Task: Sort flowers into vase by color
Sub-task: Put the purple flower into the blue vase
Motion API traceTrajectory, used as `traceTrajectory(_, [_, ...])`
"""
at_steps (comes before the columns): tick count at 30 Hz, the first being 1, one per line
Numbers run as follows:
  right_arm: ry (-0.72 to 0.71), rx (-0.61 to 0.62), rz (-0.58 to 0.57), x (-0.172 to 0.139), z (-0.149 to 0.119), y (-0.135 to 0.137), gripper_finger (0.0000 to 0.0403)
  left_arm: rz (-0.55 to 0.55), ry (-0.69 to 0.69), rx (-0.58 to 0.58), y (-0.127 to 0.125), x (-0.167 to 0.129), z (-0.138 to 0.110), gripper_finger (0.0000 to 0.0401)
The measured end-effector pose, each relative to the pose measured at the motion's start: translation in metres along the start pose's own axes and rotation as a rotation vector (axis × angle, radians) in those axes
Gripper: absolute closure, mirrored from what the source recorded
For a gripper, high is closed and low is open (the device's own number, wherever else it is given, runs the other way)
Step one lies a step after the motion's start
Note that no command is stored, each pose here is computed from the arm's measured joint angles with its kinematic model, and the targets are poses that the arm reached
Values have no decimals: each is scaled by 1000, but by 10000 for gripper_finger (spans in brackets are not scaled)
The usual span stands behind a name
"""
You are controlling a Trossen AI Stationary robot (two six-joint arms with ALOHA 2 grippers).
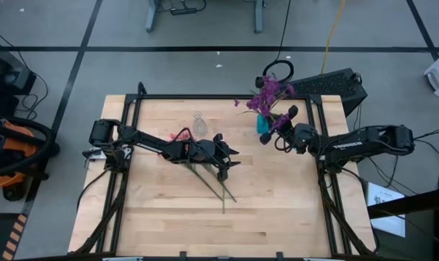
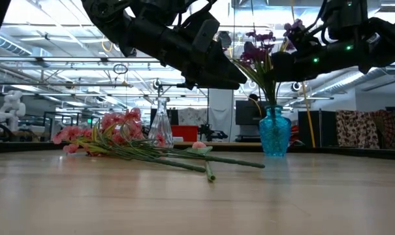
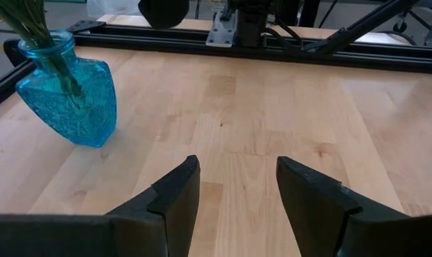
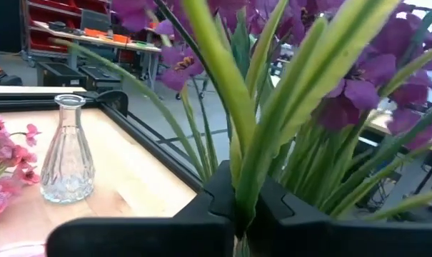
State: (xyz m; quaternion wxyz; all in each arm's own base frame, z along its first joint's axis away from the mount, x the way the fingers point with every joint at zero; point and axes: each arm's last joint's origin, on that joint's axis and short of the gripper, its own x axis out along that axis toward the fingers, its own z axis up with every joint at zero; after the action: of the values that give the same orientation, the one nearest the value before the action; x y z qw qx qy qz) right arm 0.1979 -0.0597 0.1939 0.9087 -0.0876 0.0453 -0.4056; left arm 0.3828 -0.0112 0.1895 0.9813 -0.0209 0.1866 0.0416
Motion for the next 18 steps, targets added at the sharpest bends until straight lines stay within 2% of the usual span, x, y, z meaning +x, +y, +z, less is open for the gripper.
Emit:
traceTrajectory(6, [37,12,-37,2,-5,-3,362,0,1,0,0,0,0,209])
traceTrajectory(18, [-3,37,-43,-1,2,-6,287,0,4,0,0,0,0,209])
